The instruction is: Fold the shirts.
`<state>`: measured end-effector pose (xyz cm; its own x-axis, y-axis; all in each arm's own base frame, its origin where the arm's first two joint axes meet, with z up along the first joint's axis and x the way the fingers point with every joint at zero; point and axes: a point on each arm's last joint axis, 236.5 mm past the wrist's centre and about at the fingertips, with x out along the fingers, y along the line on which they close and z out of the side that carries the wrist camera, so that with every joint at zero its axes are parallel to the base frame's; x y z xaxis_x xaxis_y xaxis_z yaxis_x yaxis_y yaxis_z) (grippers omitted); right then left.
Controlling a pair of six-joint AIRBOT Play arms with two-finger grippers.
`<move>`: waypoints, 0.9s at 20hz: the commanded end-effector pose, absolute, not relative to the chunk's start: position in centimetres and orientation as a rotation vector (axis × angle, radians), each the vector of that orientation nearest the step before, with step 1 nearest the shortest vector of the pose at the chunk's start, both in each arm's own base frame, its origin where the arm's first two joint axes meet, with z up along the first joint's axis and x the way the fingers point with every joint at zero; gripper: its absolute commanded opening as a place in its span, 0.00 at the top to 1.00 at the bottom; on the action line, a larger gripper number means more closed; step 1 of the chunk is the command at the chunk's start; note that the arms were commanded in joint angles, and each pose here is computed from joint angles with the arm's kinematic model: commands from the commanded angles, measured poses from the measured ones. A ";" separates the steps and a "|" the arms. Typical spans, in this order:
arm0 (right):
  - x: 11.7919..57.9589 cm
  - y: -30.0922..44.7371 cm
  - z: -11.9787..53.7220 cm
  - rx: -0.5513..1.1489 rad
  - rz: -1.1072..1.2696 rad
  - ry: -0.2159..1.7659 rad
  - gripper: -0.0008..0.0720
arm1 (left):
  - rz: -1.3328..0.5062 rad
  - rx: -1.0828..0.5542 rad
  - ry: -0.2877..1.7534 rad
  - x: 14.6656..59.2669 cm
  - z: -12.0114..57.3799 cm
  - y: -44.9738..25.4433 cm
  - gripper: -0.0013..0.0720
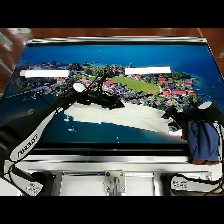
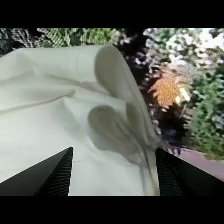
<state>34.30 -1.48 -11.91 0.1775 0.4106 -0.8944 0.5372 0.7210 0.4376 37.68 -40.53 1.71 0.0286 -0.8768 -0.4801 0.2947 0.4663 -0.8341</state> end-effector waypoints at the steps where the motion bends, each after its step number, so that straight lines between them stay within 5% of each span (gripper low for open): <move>1: 35.1 -0.5 -13.3 0.930 -0.092 1.418 0.12 | -1.016 -0.605 1.180 38.4 3.2 -40.9 0.93; 3: 35.0 0.0 -13.9 0.966 -0.083 1.434 0.17 | -1.020 -0.603 1.173 38.5 3.5 -40.9 0.93; 4: 34.9 0.1 -14.2 0.974 -0.084 1.441 0.30 | -1.020 -0.603 1.173 38.5 3.5 -40.9 0.93; 6: 34.9 0.2 -14.3 0.972 -0.077 1.444 0.39 | -1.020 -0.604 1.174 38.5 3.5 -41.0 0.93; 7: 35.0 0.2 -14.1 0.961 -0.064 1.440 0.78 | -1.020 -0.604 1.174 38.5 3.5 -41.0 0.93; 8: 35.0 0.3 -13.7 0.943 -0.039 1.442 0.89 | -1.020 -0.604 1.173 38.5 3.5 -40.9 0.93; 18: 39.2 0.2 5.9 0.697 0.179 1.081 0.89 | -0.946 -0.637 1.301 37.2 -2.6 -43.3 0.93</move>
<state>39.23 -0.22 0.53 0.4065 0.4679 -0.7848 0.2515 0.7685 0.5884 38.05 -42.24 -0.67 0.0241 -0.8682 -0.4956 0.2632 0.4838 -0.8347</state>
